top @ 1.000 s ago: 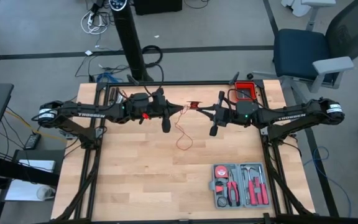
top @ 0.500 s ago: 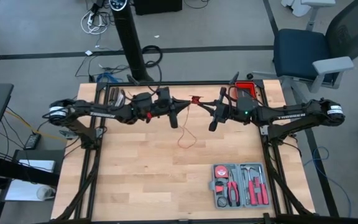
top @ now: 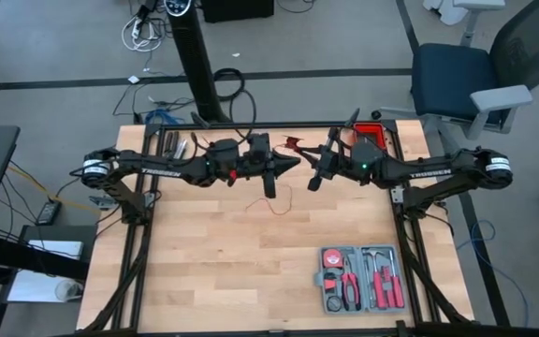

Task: Coil cords
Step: Coil the wire

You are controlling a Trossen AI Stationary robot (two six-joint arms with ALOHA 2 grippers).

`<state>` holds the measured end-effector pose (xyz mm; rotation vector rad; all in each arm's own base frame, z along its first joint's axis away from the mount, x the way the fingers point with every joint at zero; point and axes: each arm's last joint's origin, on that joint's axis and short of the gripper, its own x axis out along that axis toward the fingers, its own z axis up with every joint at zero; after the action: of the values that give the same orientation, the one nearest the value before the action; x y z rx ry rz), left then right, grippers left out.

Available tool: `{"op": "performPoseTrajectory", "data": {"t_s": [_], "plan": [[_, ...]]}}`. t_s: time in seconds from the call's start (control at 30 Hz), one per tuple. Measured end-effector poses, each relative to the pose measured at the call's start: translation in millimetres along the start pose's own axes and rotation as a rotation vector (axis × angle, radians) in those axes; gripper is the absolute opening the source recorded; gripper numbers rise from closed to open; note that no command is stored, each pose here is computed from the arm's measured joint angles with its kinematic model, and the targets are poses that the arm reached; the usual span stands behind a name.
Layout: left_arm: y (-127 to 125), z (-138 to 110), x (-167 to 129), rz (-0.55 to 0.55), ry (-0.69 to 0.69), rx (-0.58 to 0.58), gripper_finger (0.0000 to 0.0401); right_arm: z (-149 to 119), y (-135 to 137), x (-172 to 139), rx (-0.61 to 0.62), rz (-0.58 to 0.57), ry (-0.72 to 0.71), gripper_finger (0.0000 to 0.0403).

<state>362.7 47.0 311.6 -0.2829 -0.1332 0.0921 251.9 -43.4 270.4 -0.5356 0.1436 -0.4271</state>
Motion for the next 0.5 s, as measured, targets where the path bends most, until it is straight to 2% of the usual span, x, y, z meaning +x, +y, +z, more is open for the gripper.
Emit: {"op": "performPoseTrajectory", "data": {"t_s": [0.23, 0.5], "plan": [[-9.3, -5.9, 6.0, -0.010, 0.026, 0.048, 0.0000, -1.3, 0.5, 5.6, 0.018, -0.037, -0.011, 0.0003], [-9.9, -5.7, 4.9, -0.013, 0.043, 0.116, 0.0000, 0.7, -1.4, 0.9, 0.074, -0.023, -0.005, 0.0003]]}}
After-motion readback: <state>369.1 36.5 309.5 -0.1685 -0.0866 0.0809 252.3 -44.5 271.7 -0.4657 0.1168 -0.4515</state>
